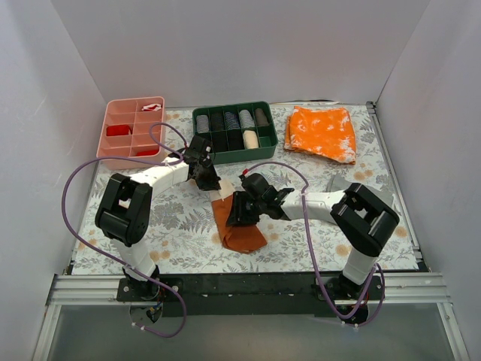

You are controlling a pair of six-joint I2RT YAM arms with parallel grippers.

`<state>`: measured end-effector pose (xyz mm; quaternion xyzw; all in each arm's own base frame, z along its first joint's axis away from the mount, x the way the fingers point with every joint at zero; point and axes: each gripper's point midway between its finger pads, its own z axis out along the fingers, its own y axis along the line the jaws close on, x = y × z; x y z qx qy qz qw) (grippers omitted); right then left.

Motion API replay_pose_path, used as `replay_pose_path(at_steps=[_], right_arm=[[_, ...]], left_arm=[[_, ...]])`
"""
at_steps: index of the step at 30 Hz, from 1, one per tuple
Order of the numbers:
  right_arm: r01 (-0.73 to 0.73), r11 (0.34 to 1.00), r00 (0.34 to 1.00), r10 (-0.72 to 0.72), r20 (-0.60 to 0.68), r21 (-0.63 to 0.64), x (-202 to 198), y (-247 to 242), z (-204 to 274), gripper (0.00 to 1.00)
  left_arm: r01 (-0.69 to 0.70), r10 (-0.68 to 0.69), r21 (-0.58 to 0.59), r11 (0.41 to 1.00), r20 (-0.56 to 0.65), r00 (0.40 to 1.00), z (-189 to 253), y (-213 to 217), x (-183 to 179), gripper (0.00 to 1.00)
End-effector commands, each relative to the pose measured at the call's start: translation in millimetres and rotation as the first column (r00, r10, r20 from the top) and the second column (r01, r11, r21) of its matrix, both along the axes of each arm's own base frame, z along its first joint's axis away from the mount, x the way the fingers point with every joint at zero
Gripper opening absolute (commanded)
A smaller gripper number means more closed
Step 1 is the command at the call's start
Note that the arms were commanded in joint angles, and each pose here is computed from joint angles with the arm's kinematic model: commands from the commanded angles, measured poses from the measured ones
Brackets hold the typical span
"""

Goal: Roll the underwear

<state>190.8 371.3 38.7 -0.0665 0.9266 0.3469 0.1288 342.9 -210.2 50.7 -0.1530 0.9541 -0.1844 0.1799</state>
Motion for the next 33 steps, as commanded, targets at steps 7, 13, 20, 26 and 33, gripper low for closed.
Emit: replay_pose_path(at_steps=[7,13,20,26,33], right_arm=[[-0.004,0.999,0.999,0.006,0.051,-0.048,9,-2,7,0.49],[-0.039,0.999,0.999,0.039,0.029,0.021,3,11,10,0.49],[-0.050,0.999,0.999,0.050,0.005,0.022,1,14,8,0.45],[-0.062,0.998,0.997,0.063,-0.050,0.014,-7,14,-5,0.40],[-0.062,0.998,0.997,0.064,-0.053,0.029,-8,16,-7,0.27]], left_arm=[[0.015,-0.014,-0.018,1.000,0.021,1.000,5,-4,4,0.00],[0.015,-0.014,-0.017,1.000,0.018,1.000,4,-4,3,0.00],[0.016,-0.016,-0.017,1.000,0.021,1.000,5,-5,5,0.00],[0.015,-0.015,-0.015,1.000,0.019,1.000,4,-4,3,0.00],[0.014,-0.013,-0.011,1.000,0.017,1.000,3,-2,1,0.00]])
